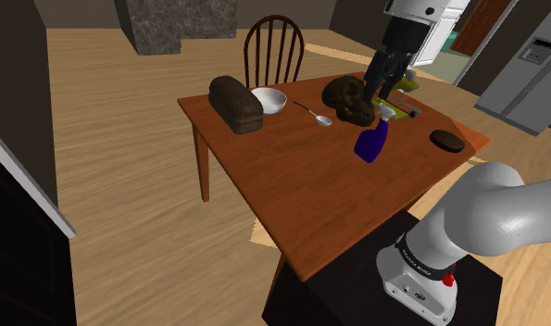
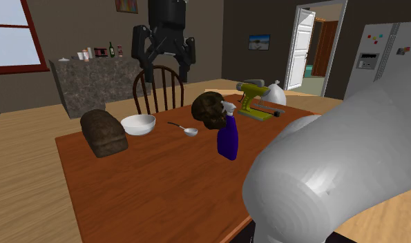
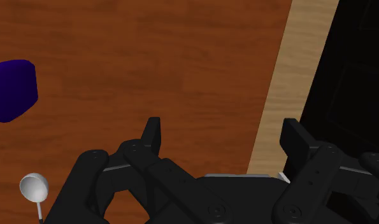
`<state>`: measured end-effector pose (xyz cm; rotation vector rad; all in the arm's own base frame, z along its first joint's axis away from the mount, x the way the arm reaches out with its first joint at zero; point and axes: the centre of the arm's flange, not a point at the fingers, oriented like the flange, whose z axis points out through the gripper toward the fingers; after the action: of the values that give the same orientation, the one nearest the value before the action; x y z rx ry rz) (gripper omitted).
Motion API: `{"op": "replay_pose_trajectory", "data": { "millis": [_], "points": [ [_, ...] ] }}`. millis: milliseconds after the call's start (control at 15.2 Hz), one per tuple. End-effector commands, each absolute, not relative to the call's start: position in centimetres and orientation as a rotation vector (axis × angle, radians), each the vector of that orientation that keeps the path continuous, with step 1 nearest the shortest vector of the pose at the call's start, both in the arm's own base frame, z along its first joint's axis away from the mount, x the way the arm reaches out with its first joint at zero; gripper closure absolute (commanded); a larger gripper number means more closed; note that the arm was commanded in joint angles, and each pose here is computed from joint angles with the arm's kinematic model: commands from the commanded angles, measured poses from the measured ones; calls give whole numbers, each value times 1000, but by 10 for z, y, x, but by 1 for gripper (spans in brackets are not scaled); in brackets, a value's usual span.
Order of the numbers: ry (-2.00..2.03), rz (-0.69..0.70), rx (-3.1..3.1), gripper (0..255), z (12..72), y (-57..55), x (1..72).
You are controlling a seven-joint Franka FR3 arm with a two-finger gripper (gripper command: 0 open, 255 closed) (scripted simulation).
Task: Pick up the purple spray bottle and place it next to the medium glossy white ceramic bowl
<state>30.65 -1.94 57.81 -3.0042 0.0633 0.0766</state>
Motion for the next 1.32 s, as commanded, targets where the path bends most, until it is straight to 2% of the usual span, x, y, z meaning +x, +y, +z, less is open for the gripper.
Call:
{"op": "replay_pose_trajectory", "data": {
  "millis": [0, 1254],
  "points": [
    [63, 77, -3004, 0, 578, -19, 307],
    [95, 43, -3095, 0, 488, -238, 328]
  ]
}}
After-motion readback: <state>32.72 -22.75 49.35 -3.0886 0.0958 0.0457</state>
